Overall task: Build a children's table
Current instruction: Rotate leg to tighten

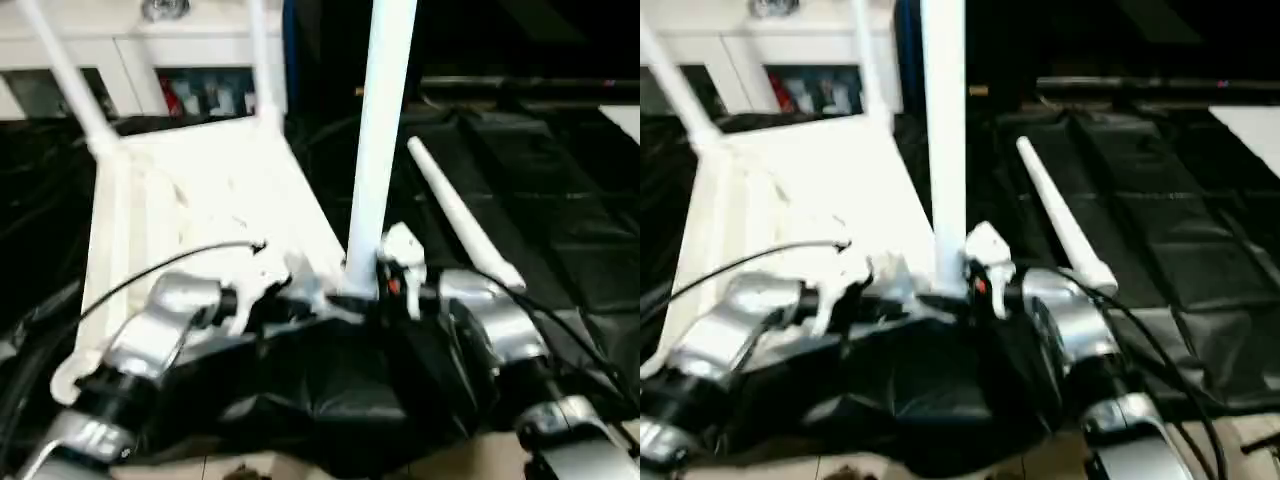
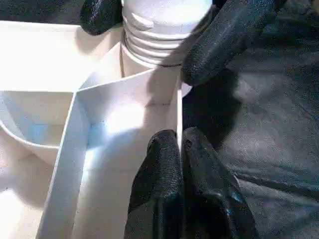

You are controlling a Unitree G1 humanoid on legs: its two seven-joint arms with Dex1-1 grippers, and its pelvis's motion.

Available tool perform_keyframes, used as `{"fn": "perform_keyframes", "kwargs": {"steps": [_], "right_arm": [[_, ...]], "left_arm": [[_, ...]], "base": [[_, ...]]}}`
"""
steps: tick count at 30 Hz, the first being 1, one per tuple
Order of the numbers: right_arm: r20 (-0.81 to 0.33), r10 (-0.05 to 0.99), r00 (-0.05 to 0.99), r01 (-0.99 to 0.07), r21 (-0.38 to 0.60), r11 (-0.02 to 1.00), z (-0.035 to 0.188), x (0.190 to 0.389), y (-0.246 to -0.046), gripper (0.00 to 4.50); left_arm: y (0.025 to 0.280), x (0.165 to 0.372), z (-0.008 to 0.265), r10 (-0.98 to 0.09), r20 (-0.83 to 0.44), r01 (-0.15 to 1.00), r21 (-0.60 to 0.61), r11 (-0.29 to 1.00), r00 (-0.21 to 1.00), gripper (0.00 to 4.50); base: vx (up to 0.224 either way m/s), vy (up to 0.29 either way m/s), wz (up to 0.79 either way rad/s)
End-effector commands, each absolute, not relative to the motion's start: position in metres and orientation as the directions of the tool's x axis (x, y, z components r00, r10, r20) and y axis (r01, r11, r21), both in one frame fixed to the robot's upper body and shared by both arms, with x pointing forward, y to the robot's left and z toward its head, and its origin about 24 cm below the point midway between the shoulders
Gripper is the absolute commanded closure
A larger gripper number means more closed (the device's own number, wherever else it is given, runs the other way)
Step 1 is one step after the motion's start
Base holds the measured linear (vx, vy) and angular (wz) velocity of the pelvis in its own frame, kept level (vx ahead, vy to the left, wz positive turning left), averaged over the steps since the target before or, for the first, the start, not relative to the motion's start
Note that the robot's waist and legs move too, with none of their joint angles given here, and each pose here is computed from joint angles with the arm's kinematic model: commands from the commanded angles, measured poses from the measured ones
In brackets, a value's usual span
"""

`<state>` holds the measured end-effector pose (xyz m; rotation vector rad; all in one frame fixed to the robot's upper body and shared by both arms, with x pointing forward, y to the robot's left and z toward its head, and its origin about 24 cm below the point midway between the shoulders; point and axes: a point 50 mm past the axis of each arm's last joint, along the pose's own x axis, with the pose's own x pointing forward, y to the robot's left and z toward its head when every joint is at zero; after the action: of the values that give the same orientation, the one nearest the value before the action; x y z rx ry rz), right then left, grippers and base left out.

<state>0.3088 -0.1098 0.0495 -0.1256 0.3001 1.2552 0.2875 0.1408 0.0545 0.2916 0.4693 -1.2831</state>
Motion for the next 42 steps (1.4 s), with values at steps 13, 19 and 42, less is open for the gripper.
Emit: {"fn": "perform_keyframes", "kwargs": {"steps": [13, 19, 42], "right_arm": [[-0.294, 0.936, 0.191, -0.971, 0.086, 0.225, 0.051, 0.303, -0.103, 1.45], [-0.295, 0.935, 0.195, -0.967, 0.102, 0.234, 0.047, 0.301, -0.102, 1.74], [-0.258, 0.754, 0.604, -0.735, 0.185, 0.652, 0.030, 0.323, -0.035, 1.05]], "left_arm": [[0.135, 0.279, 0.066, -0.886, -0.443, 0.983, -0.052, 0.176, 0.135, 4.50], [0.132, 0.281, 0.066, -0.887, -0.436, 0.980, -0.051, 0.192, 0.151, 4.50], [0.075, 0.327, 0.070, -0.783, -0.380, 0.858, 0.062, 0.510, 0.493, 4.50]], "base": [[0.000, 0.000, 0.00], [0.000, 0.000, 0.00], [0.000, 0.000, 0.00]]}}
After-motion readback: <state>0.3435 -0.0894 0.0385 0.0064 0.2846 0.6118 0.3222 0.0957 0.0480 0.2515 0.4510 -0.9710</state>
